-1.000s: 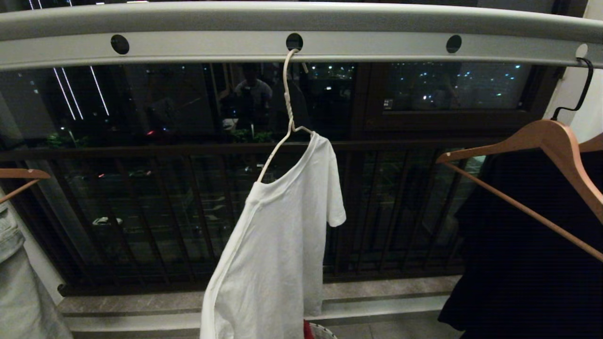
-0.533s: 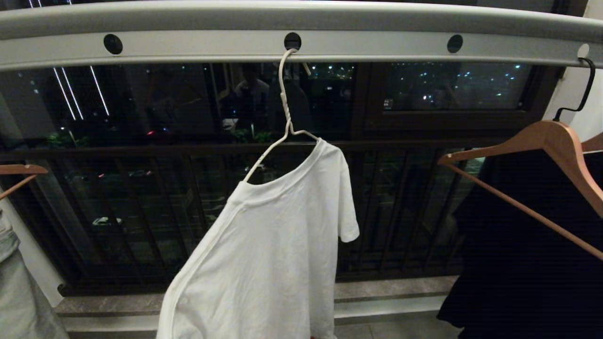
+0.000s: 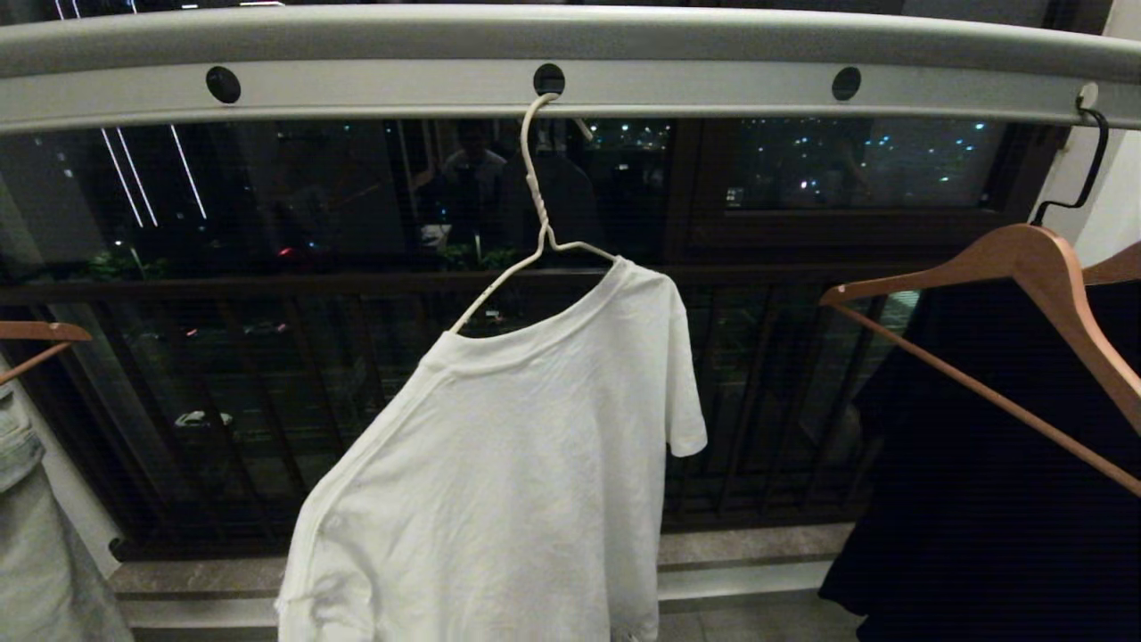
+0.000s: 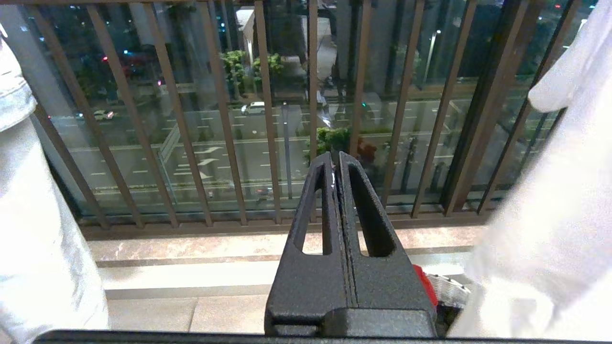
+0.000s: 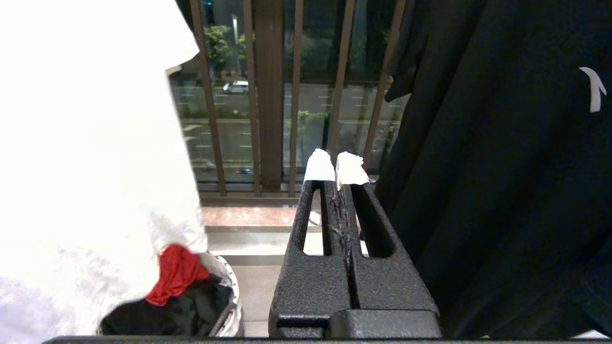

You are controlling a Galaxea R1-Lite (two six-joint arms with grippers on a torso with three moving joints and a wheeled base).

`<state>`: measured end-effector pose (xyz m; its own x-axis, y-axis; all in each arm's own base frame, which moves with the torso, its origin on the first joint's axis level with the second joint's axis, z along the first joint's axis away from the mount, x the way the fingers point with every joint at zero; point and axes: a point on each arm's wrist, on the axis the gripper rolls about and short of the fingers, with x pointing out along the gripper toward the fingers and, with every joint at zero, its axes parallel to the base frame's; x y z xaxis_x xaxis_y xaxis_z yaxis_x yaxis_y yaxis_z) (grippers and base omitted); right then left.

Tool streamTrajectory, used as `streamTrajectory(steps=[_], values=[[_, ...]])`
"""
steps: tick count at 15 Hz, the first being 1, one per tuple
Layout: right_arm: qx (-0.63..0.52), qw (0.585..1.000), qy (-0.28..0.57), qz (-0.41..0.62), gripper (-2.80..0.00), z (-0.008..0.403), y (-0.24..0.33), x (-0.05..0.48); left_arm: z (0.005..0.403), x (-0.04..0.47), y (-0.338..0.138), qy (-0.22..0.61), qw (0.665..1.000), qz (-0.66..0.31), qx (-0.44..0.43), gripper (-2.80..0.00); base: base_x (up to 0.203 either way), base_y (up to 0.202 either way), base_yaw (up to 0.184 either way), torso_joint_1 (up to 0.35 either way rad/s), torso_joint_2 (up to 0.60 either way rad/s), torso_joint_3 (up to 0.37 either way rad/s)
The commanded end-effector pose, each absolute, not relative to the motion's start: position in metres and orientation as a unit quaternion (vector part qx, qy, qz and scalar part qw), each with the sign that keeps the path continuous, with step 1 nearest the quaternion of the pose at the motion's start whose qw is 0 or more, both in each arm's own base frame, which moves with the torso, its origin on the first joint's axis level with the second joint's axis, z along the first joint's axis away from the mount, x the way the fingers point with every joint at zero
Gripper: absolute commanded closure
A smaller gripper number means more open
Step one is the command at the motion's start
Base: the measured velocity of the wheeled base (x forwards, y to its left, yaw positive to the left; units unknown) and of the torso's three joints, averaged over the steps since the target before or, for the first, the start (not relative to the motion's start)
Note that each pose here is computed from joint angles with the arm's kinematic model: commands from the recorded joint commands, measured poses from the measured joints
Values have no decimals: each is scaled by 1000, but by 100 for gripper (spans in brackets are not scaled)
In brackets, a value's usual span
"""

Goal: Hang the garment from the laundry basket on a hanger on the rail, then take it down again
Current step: Take the clothes off the clothes rack

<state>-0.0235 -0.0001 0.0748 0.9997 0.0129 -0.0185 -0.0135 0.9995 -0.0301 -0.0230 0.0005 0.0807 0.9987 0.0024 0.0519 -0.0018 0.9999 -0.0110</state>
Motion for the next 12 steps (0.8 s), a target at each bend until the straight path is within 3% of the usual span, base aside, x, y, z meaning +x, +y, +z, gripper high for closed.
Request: streamTrajectory(steps=[1,12], values=[[-15,1000,10,7,0,75,0,-23,77,-22,0,-18,1000,1,-6,0,0,0,0,0,0,0],[-15,1000,11,7,0,75,0,-23,77,-22,0,-18,1000,1,-6,0,0,0,0,0,0,0]])
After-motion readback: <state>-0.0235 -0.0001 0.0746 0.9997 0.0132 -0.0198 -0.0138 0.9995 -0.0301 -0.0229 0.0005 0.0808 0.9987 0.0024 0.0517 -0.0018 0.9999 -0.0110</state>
